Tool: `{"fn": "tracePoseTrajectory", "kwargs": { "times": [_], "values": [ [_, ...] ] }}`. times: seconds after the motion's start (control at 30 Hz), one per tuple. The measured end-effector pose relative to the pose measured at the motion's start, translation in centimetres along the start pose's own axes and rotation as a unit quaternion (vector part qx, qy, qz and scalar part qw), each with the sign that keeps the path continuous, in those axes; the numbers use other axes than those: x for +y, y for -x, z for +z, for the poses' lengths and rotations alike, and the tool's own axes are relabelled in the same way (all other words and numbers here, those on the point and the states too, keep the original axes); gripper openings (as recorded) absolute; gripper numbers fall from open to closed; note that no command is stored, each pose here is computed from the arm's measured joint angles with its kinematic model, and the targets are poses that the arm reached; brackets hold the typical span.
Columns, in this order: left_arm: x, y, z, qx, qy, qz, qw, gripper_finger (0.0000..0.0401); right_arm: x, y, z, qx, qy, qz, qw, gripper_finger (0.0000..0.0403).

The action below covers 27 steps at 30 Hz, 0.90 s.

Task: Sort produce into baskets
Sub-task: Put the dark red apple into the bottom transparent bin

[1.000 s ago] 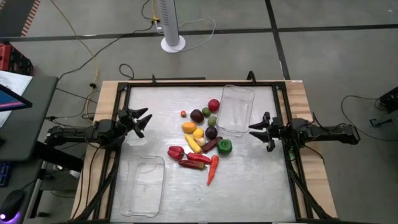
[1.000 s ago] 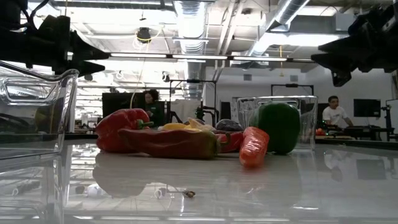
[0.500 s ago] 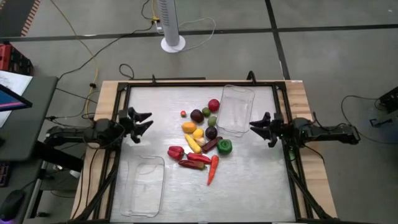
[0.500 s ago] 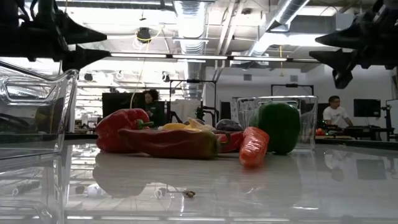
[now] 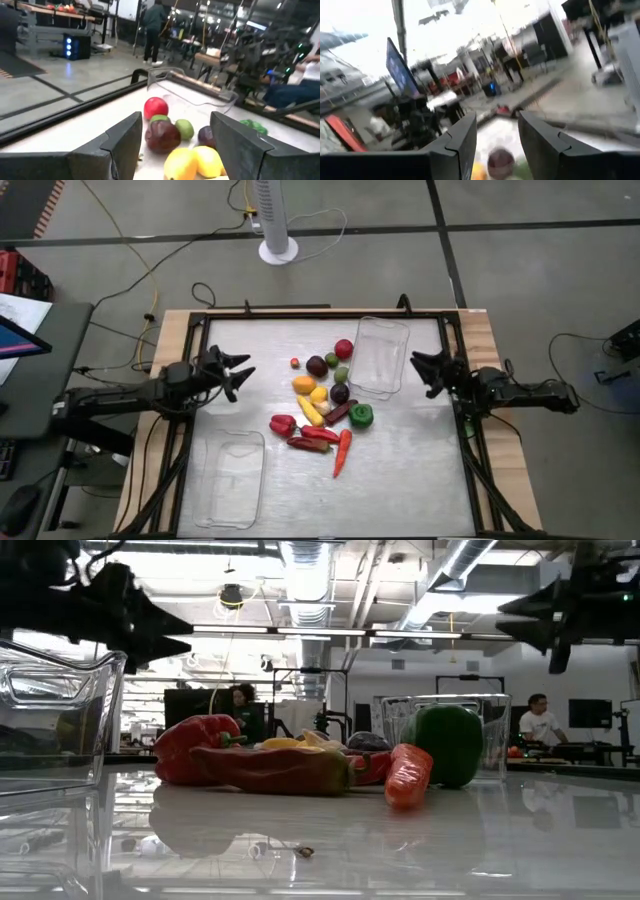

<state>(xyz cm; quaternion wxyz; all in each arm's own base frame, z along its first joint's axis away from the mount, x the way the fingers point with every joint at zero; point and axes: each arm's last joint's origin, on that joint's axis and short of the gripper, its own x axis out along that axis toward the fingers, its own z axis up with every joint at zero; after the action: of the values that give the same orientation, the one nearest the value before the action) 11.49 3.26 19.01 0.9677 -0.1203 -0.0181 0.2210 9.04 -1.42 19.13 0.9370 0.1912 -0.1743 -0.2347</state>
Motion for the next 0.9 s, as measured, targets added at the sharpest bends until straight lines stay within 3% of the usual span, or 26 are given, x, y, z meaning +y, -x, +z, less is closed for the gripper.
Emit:
{"fn": "tracePoseTrajectory", "kwargs": {
  "times": [0.4, 0.63, 0.73, 0.9],
  "values": [
    [0.0, -4.8, 3.3, 0.078, -0.064, 0.037, 0.994, 0.0222, -0.3, -0.8, 0.3, -0.026, -0.017, -0.041, 0.999, 0.0172],
    [0.2, -7.8, 3.9, 0.103, -0.081, 0.076, 0.988, 0.0222, 0.6, -2.8, 0.3, 0.071, 0.038, 0.012, 0.997, 0.0172],
    [0.2, -9.4, 4.0, 0.138, -0.081, 0.069, 0.985, 0.0222, 1.1, -4.0, 0.1, 0.117, 0.077, 0.031, 0.99, 0.0172],
    [0.1, -12.3, 4.1, 0.189, -0.075, 0.037, 0.978, 0.0222, 1.3, -5.8, -0.6, 0.154, 0.138, 0.017, 0.978, 0.0186]
  ]
}}
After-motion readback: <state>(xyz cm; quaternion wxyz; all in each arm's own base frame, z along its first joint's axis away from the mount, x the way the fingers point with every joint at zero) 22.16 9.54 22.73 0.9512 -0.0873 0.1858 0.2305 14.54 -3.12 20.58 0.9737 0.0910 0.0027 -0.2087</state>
